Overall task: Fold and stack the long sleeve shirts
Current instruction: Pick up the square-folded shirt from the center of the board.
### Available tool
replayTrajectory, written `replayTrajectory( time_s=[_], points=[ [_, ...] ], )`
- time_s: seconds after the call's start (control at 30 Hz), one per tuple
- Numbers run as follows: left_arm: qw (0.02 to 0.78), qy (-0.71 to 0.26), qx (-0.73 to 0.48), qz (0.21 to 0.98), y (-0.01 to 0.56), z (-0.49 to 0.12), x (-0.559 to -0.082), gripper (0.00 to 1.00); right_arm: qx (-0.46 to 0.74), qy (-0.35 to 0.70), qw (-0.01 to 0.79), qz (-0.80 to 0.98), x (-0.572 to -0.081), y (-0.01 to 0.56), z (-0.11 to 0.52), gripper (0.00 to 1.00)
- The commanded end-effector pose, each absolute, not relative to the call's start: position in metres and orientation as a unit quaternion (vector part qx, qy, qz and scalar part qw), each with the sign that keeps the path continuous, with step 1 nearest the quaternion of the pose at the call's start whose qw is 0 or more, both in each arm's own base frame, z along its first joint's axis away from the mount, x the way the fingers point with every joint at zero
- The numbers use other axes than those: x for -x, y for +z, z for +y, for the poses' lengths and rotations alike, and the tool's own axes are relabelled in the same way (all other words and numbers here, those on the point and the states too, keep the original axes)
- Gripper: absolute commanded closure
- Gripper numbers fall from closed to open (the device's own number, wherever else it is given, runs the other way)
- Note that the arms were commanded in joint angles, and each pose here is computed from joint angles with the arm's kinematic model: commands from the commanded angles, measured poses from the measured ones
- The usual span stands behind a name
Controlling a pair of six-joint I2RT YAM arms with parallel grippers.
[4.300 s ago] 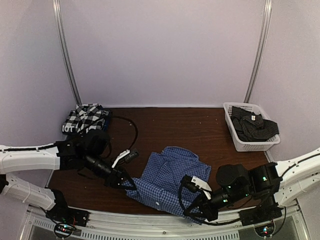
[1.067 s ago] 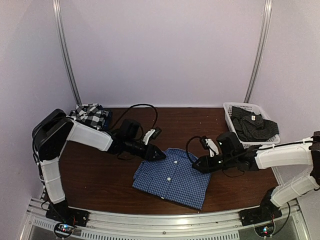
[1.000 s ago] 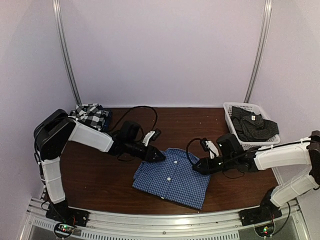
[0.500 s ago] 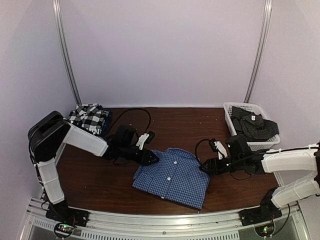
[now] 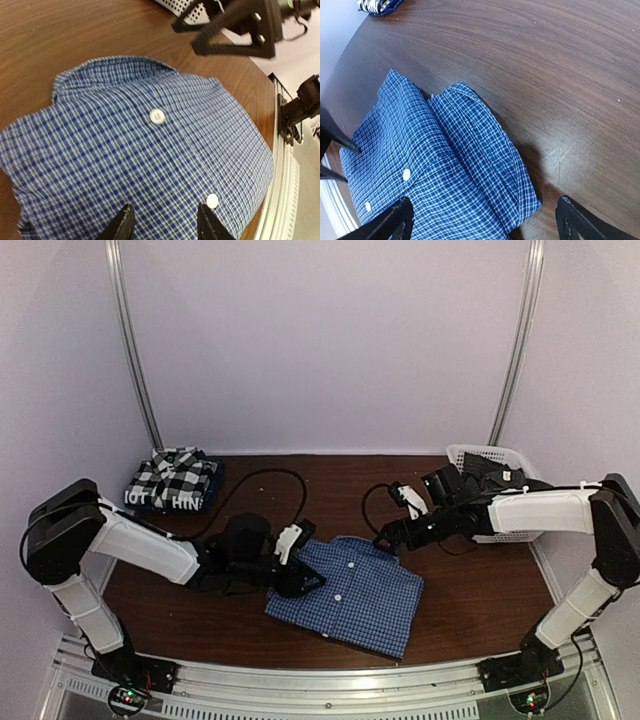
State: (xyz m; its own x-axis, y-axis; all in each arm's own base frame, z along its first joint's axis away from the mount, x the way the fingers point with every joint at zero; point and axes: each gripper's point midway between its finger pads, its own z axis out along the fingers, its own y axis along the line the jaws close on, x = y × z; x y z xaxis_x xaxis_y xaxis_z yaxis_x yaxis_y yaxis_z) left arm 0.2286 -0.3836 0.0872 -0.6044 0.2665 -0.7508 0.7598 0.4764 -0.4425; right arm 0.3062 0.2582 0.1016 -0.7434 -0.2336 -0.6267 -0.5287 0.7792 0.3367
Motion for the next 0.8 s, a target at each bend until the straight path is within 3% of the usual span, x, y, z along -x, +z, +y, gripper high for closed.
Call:
replayTrajectory(
  time_s=[0.0,0.37,0.57,0.77],
  points=[
    [0.353,-0.389,-0.304,0.795,0.092,-0.389,-0.213,0.56,0.252,0.295,0.232,0.892,-0.316,0.089,0.266,0.00],
    [0.346,-0.330,-0.332,0.813,0.061,-0.384,-0.187,0.57,0.271,0.370,0.161,0.874,-0.344,0.056,0.292,0.00],
    [0.351,-0.314,-0.336,0.816,0.058,-0.382,-0.190,0.57,0.279,0.405,0.103,0.864,-0.335,0.034,0.301,0.00],
    [0.354,-0.288,-0.338,0.823,0.050,-0.373,-0.193,0.57,0.297,0.416,0.077,0.856,-0.316,0.027,0.297,0.09]
  ],
)
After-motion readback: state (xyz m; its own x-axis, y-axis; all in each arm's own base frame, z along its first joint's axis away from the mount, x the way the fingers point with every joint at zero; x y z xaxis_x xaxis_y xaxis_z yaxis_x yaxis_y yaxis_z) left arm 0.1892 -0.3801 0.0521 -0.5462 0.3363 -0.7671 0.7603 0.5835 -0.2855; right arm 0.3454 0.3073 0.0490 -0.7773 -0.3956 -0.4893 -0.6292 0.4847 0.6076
